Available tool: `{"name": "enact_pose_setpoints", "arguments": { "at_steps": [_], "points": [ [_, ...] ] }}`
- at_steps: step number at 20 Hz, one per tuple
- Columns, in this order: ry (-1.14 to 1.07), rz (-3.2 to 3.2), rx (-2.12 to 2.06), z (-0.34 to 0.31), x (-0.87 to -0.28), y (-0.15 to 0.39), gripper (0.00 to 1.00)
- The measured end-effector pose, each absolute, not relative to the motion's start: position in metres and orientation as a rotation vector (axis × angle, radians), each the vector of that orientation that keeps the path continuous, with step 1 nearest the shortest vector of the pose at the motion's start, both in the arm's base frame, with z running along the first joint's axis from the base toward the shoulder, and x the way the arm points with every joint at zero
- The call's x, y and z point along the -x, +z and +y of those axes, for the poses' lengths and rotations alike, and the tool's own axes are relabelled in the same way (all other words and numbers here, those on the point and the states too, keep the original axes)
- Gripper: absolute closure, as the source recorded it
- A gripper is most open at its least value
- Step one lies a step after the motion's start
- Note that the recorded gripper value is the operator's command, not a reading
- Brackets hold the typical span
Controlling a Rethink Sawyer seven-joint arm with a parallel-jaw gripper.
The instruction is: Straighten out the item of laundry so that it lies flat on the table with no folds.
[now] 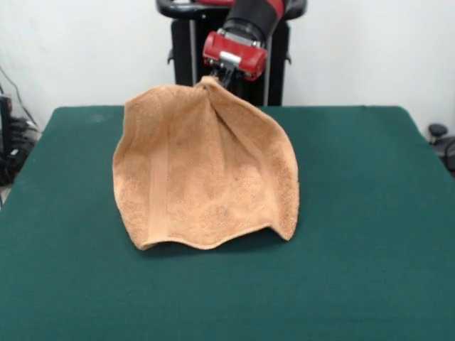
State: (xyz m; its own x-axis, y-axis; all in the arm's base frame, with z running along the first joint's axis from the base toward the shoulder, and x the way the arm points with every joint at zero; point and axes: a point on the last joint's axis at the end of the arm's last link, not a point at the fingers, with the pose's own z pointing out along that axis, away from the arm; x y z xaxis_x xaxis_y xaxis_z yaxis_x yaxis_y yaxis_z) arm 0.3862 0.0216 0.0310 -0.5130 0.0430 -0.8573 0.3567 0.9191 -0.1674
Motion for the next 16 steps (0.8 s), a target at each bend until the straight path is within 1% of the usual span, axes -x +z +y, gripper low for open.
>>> {"name": "enact_pose_setpoints", "arguments": {
  "at_steps": [9,10,16],
  "points": [
    [-0.369,2.144,-0.309,0.035,-0.407,0.071,1.0],
    [-0.364,2.154,-0.307,0.038,-0.409,0.074,0.0],
    [-0.351,2.187,-0.319,0.043,-0.412,0.081,0.0]
  ]
}}
